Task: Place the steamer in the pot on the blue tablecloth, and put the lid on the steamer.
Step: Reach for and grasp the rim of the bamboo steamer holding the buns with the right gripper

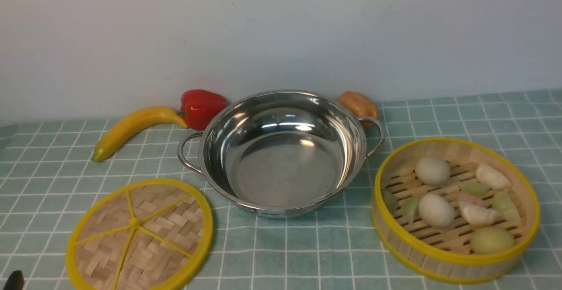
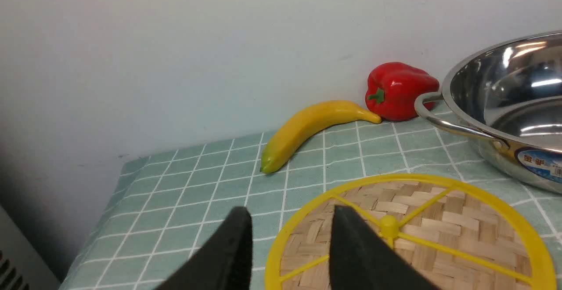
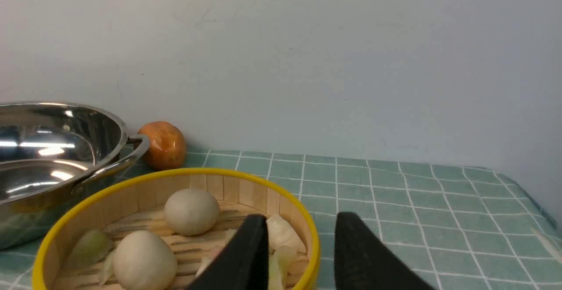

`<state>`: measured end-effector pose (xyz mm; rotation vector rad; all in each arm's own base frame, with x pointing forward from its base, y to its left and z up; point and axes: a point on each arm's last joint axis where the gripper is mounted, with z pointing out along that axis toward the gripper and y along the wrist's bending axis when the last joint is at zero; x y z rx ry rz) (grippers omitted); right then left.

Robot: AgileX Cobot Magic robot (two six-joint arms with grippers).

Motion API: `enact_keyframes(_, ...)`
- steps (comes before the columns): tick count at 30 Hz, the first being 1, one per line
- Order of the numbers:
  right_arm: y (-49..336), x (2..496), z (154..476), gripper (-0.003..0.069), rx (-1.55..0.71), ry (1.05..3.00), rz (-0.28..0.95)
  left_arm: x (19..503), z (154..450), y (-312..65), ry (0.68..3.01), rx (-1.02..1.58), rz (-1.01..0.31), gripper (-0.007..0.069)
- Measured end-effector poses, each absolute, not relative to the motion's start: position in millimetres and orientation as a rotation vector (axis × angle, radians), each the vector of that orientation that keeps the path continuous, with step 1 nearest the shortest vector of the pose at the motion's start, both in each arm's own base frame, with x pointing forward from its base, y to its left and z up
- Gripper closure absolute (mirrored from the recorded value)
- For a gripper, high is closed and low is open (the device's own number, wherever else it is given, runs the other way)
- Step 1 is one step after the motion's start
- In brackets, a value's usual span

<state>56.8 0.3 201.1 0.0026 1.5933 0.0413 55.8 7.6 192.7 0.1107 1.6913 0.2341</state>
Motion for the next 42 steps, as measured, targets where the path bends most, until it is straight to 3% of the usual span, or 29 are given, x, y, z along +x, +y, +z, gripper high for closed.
enact_keyframes(22, 0, 57, 201, 0.0419, 0.004, 1.593, 0.043, 56, 193, 8, 1.691, 0.111, 0.234, 0.0382)
enact_keyframes(25, 1, 57, 202, 0.0419, 0.047, 1.583, 0.096, 56, 193, 8, 1.689, 0.126, 0.253, 0.0382)
enact_keyframes(27, 2, 57, 205, 0.0419, 0.12, 1.546, 0.193, 56, 194, 8, 1.678, 0.128, 0.253, 0.0382)
enact_keyframes(29, 3, 56, 209, 0.0419, 0.204, 1.494, 0.309, 56, 198, 5, 1.631, 0.081, 0.178, 0.0382)
enact_keyframes(31, 3, 56, 215, 0.0419, 0.298, 1.42, 0.438, 57, 205, 2, 1.55, -0.03, 0.02, 0.0382)
enact_keyframes(36, 2, 54, 227, 0.0419, 0.38, 1.276, 0.579, 55, 222, 0, 1.338, -0.327, -0.386, 0.0382)
enact_keyframes(38, 2, 52, 232, 0.0419, 0.378, 1.212, 0.6, 54, 226, 1, 1.273, -0.381, -0.47, 0.0382)
enact_keyframes(42, 1, 49, 241, 0.0419, 0.364, 1.11, 0.626, 52, 234, 1, 1.186, -0.378, -0.504, 0.0382)
